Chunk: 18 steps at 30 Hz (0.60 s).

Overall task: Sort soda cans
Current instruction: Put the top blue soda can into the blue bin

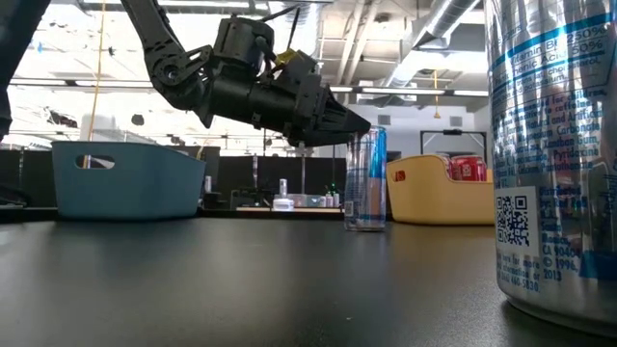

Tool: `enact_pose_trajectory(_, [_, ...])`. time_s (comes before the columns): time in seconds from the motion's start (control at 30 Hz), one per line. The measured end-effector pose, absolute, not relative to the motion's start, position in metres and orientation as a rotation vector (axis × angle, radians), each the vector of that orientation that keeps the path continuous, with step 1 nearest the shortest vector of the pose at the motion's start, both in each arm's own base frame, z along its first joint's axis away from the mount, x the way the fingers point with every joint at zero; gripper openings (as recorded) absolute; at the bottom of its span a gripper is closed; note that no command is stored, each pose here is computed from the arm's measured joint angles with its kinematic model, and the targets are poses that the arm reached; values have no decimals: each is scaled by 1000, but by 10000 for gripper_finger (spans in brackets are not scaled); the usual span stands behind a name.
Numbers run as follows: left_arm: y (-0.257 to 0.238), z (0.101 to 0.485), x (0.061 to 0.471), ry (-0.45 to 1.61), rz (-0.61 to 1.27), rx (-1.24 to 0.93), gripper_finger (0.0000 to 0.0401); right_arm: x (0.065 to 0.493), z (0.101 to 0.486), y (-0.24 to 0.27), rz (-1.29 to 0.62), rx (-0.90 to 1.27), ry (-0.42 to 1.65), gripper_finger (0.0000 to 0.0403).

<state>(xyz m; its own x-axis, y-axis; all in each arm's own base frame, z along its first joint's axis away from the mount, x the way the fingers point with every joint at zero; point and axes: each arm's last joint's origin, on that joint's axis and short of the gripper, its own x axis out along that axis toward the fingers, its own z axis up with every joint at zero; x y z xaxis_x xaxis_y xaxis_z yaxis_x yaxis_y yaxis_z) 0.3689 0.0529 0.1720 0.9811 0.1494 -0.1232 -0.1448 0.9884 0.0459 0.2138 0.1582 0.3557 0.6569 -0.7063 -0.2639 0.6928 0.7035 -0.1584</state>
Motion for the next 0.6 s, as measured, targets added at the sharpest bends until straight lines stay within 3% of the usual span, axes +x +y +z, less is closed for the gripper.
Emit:
enact_pose_trajectory(0.33, [53,173,369,106,180,-42,391,214,356,158,-792,-45,319,314])
enact_pose_trajectory(0.6, [46,172,369,126,87,59,391,213,355,159,-788,-45,321,314])
